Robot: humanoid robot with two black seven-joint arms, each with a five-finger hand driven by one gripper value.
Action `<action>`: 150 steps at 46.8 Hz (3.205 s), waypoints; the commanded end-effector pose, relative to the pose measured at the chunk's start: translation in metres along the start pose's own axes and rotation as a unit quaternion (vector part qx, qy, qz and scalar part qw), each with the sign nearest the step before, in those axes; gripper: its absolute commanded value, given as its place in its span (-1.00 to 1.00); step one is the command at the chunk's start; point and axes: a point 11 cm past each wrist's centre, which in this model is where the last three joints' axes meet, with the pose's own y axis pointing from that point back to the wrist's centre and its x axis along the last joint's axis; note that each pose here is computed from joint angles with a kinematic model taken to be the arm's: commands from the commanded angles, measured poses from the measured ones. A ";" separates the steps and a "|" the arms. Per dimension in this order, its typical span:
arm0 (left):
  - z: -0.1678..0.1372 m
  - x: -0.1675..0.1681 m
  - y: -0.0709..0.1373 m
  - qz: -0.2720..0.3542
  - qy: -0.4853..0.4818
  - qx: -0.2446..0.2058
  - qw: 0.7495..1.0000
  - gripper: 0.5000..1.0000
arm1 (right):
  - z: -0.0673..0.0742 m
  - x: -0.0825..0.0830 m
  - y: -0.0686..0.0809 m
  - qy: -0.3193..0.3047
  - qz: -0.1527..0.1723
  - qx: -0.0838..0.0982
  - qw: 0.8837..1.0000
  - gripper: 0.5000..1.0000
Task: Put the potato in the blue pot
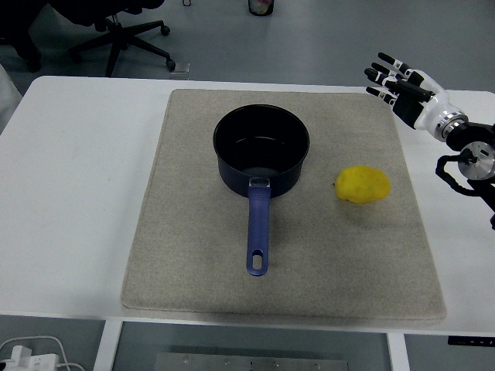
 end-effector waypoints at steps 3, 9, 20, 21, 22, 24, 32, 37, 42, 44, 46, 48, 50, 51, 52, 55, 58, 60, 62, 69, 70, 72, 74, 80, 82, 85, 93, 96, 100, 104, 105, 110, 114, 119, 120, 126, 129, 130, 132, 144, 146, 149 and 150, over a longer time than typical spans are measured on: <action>-0.003 0.000 0.000 0.001 -0.003 0.000 1.000 0.99 | -0.001 0.000 0.000 0.000 0.000 0.001 1.000 0.72; -0.004 0.000 0.000 0.001 0.000 0.001 1.000 0.99 | -0.001 0.000 0.000 0.000 0.000 0.001 1.000 0.72; -0.002 -0.002 0.000 -0.002 0.000 -0.001 1.000 0.99 | 0.000 -0.001 0.000 0.005 -0.004 -0.002 1.000 0.73; -0.002 -0.001 0.000 -0.002 0.000 -0.001 1.000 0.99 | 0.000 -0.002 0.000 0.006 -0.005 -0.002 1.000 0.72; -0.002 -0.001 0.000 -0.001 0.000 -0.001 1.000 0.99 | 0.000 -0.002 0.000 0.006 -0.005 -0.002 1.000 0.72; -0.002 0.000 0.000 0.000 0.000 -0.001 1.000 0.99 | 0.000 -0.002 0.000 0.006 -0.005 -0.002 1.000 0.72; -0.002 -0.001 0.000 -0.002 0.000 -0.001 1.000 0.99 | -0.005 0.003 0.001 0.011 -0.001 0.001 1.000 0.72; -0.002 -0.001 0.000 -0.001 0.000 -0.001 1.000 0.99 | -0.011 -0.001 0.000 0.018 -0.007 0.003 1.000 0.72; -0.002 -0.001 0.000 -0.001 0.000 -0.001 1.000 0.99 | -0.014 -0.002 -0.001 0.025 -0.010 0.005 1.000 0.72; -0.002 -0.001 0.000 -0.001 0.000 -0.001 1.000 0.99 | -0.017 -0.004 -0.001 0.033 -0.013 0.006 0.999 0.72; -0.002 -0.001 0.000 -0.001 0.000 -0.001 1.000 0.99 | -0.021 -0.006 -0.003 0.043 -0.016 0.009 0.999 0.72; -0.002 -0.001 0.000 -0.001 0.000 -0.001 1.000 0.99 | -0.022 -0.007 -0.003 0.051 -0.017 0.009 0.999 0.72; -0.002 -0.001 0.000 -0.001 0.000 -0.001 1.000 0.99 | -0.023 -0.009 -0.004 0.056 -0.020 0.009 0.998 0.72; -0.002 -0.001 0.000 -0.001 0.000 -0.001 1.000 0.99 | -0.025 -0.009 -0.004 0.057 -0.021 0.010 0.998 0.72; -0.002 -0.001 0.000 -0.001 0.000 -0.001 1.000 0.99 | -0.024 -0.010 -0.004 0.058 -0.022 0.009 0.998 0.72; -0.001 -0.001 0.000 -0.001 -0.001 -0.001 1.000 0.99 | -0.024 -0.011 -0.004 0.062 -0.024 0.008 0.998 0.72; -0.002 -0.001 0.000 -0.001 0.000 -0.001 1.000 0.99 | -0.024 -0.013 -0.005 0.067 -0.026 0.008 0.997 0.72; -0.002 -0.001 0.000 -0.001 0.000 -0.001 1.000 0.99 | -0.024 -0.013 -0.005 0.071 -0.027 0.007 0.997 0.72; -0.002 -0.001 0.000 -0.001 0.000 -0.001 1.000 0.99 | -0.023 -0.014 -0.005 0.078 -0.031 0.006 0.996 0.72; -0.002 -0.001 0.000 -0.001 0.000 -0.001 1.000 0.99 | -0.022 -0.019 -0.005 0.102 -0.050 0.000 0.994 0.72; -0.002 -0.001 0.000 -0.001 0.000 -0.001 1.000 0.99 | -0.023 -0.020 -0.005 0.105 -0.053 0.000 0.993 0.72; -0.002 -0.001 0.000 -0.001 0.000 -0.001 1.000 0.99 | -0.023 -0.022 -0.005 0.113 -0.057 -0.001 0.992 0.72; -0.002 -0.001 0.000 -0.001 0.000 -0.001 1.000 0.99 | -0.027 -0.026 -0.007 0.124 -0.062 0.001 0.990 0.72; -0.002 -0.001 0.000 -0.001 0.000 -0.001 1.000 0.99 | -0.030 -0.029 -0.008 0.160 -0.068 -0.001 0.985 0.72; -0.002 -0.001 0.000 -0.001 0.000 -0.001 1.000 0.99 | -0.031 -0.030 -0.008 0.168 -0.069 0.000 0.983 0.72; -0.002 -0.001 0.000 -0.001 0.000 -0.001 1.000 0.99 | -0.033 -0.032 -0.008 0.176 -0.073 0.000 0.982 0.72; -0.002 -0.001 0.000 -0.001 0.000 -0.001 1.000 0.99 | -0.036 -0.037 -0.006 0.196 -0.084 0.000 0.977 0.72; -0.001 -0.001 0.000 -0.001 -0.001 -0.001 1.000 0.99 | -0.035 -0.042 -0.005 0.207 -0.093 -0.001 0.974 0.72; -0.002 -0.001 0.000 -0.001 0.000 -0.001 1.000 0.99 | -0.032 -0.050 -0.005 0.223 -0.106 -0.003 0.969 0.72; -0.002 -0.001 0.000 -0.001 0.000 -0.001 1.000 0.99 | -0.032 -0.057 -0.005 0.241 -0.116 -0.003 0.964 0.72; -0.002 -0.001 0.000 -0.001 0.000 -0.001 1.000 0.99 | -0.031 -0.058 -0.005 0.246 -0.119 -0.004 0.962 0.72; -0.002 -0.001 0.000 -0.001 0.000 -0.001 1.000 0.99 | -0.033 -0.061 -0.003 0.268 -0.128 -0.005 0.955 0.72; -0.002 -0.001 0.000 -0.001 0.000 -0.001 1.000 0.99 | -0.036 -0.060 0.001 0.286 -0.138 -0.008 0.948 0.72; -0.002 -0.001 0.000 -0.001 0.000 -0.001 1.000 0.99 | -0.034 -0.059 0.006 0.313 -0.157 -0.019 0.936 0.72; -0.002 -0.001 0.000 -0.001 0.000 -0.001 1.000 0.99 | -0.033 -0.059 0.008 0.319 -0.160 -0.022 0.934 0.72; -0.002 -0.001 0.000 -0.001 0.000 -0.001 1.000 0.99 | -0.036 -0.053 0.013 0.346 -0.164 -0.030 0.923 0.72; -0.002 -0.001 0.000 -0.001 0.000 -0.001 1.000 0.99 | -0.038 -0.049 0.015 0.361 -0.166 -0.036 0.917 0.72; -0.002 -0.001 0.000 -0.001 0.000 -0.001 1.000 0.99 | -0.036 -0.047 0.016 0.366 -0.168 -0.041 0.914 0.72; -0.002 -0.001 0.000 -0.001 0.000 -0.001 1.000 0.99 | -0.034 -0.045 0.019 0.376 -0.172 -0.050 0.909 0.72; -0.001 -0.001 0.000 -0.001 -0.001 -0.001 1.000 0.99 | -0.032 -0.038 0.037 0.425 -0.190 -0.077 0.882 0.72; -0.002 -0.001 0.000 -0.001 0.000 -0.001 1.000 0.99 | -0.029 -0.038 0.039 0.440 -0.196 -0.083 0.872 0.72; -0.002 -0.001 0.000 -0.001 0.000 -0.001 1.000 0.99 | -0.029 -0.034 0.045 0.464 -0.200 -0.086 0.859 0.72; -0.002 -0.001 0.000 -0.001 0.000 -0.001 1.000 0.99 | -0.028 -0.034 0.047 0.470 -0.203 -0.086 0.855 0.72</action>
